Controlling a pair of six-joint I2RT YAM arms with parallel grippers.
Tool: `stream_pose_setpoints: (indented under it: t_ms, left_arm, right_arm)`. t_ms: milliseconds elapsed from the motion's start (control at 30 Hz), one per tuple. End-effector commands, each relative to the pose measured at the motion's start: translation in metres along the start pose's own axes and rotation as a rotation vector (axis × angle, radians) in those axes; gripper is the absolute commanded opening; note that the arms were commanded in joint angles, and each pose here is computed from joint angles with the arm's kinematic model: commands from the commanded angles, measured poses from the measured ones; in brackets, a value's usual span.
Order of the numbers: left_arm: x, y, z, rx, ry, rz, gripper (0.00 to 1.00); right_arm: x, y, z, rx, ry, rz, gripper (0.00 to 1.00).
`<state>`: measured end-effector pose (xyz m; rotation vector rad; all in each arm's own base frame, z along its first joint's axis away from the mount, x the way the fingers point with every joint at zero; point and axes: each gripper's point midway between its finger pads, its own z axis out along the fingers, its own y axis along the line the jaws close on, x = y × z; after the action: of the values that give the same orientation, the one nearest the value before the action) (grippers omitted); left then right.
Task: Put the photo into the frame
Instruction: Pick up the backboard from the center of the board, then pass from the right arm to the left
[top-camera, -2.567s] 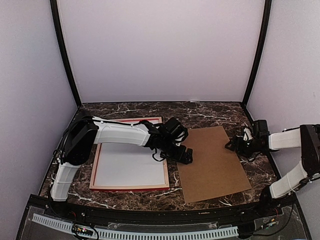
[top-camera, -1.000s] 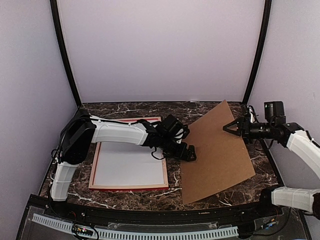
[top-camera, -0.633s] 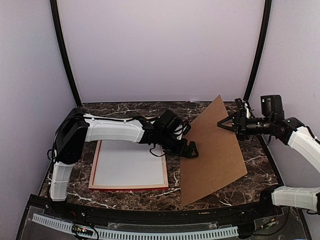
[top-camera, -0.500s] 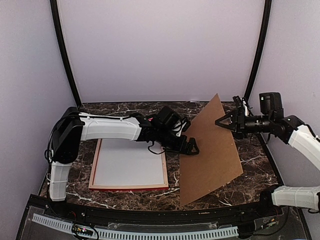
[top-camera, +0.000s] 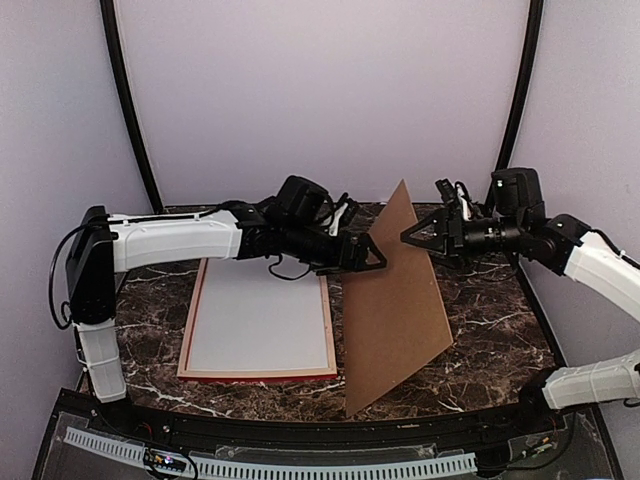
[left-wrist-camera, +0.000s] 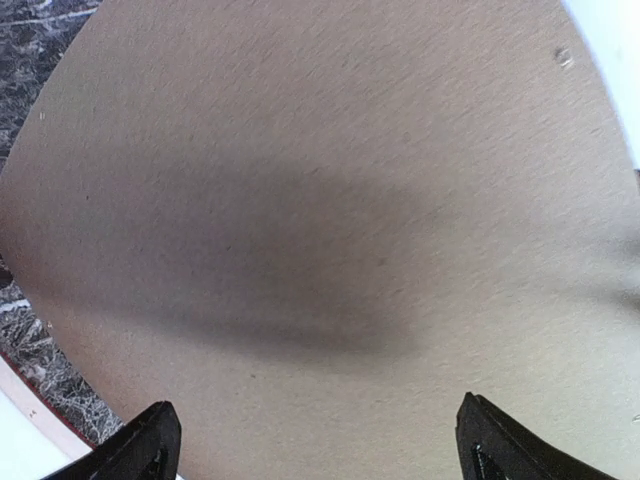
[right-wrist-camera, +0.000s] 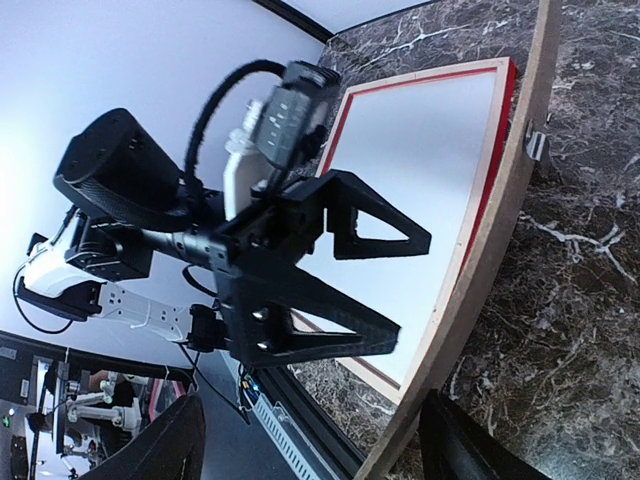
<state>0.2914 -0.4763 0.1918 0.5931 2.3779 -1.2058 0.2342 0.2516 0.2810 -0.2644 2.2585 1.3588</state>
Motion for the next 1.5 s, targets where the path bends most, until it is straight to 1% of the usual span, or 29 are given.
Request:
stream_pose_setpoints:
  t_ms: [0,133,333,500,667,833,1067,1100,1267,1400,1467]
  left_arm:
    - [-0.036,-0.039,-0.056,0.093,-0.127,0.016,0.99]
    - [-0.052,-0.050,-0.089,0.099,-0.196,0.026,0.99]
    - [-0.062,-0.051,-0.113,0.085,-0.237,0.021,0.99]
    - [-0.065,-0.056,-0.122,0.101,-0.243,0.014,0.99]
    - [-0.061,-0.056,-0.119,0.104,-0.216,-0.003,0.99]
    - [-0.059,-0.047,-0.125,0.046,-0.223,-0.010,0.99]
    - [-0.053,-0.023,-0.139,-0.105,-0.243,0.001,0.86]
    - [-0.052,-0.019,-0.143,-0.131,-0.247,-0.002,0.83]
    - [-0.045,-0.009,-0.160,-0.211,-0.257,0.006,0.74]
    - [-0.038,0.000,-0.171,-0.264,-0.264,0.013,0.65]
    - [-0.034,0.005,-0.173,-0.281,-0.262,0.014,0.58]
  right_arm:
    - [-0.020,0.036,0.010,-0.073,-0.049,-0.072,0.75]
    - [-0.019,0.053,0.027,-0.103,-0.025,-0.100,0.75]
    - [-0.016,0.074,0.050,-0.140,0.013,-0.125,0.75]
    - [-0.011,0.087,0.064,-0.167,0.041,-0.140,0.75]
    - [-0.004,0.097,0.079,-0.193,0.071,-0.148,0.75]
    - [0.003,0.109,0.092,-0.227,0.094,-0.163,0.75]
    - [0.014,0.118,0.111,-0.266,0.137,-0.166,0.75]
    - [0.016,0.119,0.114,-0.273,0.143,-0.167,0.75]
    - [0.021,0.122,0.127,-0.293,0.170,-0.168,0.75]
    - [0.021,0.123,0.134,-0.304,0.179,-0.171,0.75]
    - [0.022,0.123,0.136,-0.305,0.182,-0.170,0.75]
